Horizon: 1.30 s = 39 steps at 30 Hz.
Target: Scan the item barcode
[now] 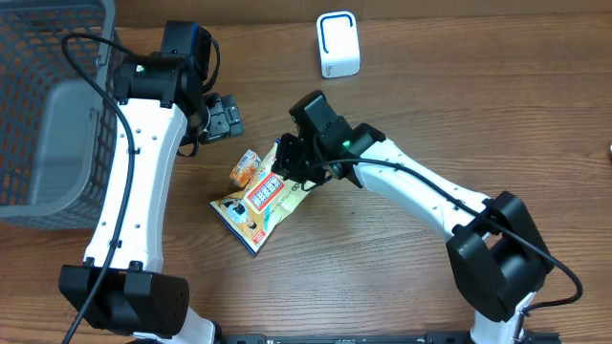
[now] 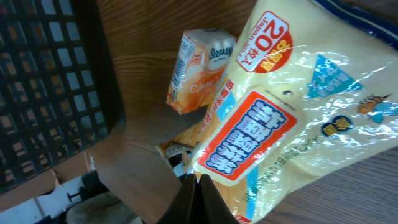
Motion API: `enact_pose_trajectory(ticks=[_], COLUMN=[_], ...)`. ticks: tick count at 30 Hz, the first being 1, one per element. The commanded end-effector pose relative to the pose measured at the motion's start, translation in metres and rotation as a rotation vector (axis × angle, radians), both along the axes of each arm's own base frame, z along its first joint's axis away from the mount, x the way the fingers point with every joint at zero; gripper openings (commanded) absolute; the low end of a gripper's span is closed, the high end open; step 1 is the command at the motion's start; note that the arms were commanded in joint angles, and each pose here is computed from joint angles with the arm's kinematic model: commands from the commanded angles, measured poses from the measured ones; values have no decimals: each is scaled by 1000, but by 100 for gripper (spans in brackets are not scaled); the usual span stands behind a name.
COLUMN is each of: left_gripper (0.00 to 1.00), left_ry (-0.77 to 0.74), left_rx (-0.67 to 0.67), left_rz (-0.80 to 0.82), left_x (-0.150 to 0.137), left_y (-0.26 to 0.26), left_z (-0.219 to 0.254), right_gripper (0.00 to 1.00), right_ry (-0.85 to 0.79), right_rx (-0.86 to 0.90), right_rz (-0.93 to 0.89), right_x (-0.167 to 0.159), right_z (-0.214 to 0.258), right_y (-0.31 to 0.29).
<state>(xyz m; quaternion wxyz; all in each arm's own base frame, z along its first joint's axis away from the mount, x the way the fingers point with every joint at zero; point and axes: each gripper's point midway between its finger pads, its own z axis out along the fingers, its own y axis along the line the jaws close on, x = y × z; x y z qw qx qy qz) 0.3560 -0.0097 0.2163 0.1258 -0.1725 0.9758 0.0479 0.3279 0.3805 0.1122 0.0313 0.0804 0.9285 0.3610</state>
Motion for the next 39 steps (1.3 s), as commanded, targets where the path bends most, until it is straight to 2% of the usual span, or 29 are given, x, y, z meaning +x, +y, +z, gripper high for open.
enact_pose_trajectory(ticks=[1,15,20,24,33,36,39], left_gripper=[100,100,100,100,100,100,100], left_ry=[-2,-2,-2,-2,-2,-2,-2], left_rx=[1,1,1,1,1,1,1], left_rz=[-11,-11,-11,-11,-11,-11,-11], left_x=[2,2,2,2,2,2,2], left_y=[0,0,0,0,0,0,0], left_z=[1,1,1,1,1,1,1], right_gripper=[4,4,4,4,4,4,4], right_ry=[77,110,131,125,98,62,98], right_rx=[-23,-64,-204,-331,-385,-359,-313], right_rz=[-65,40,-12,-92,-155,-85,-38], right_x=[-1,-13,-14,-1,31,45,48], right_z=[-23,-87,-104,-116,-120,-111,-95], right_y=[3,19,-10,-45,-89,-98,-104])
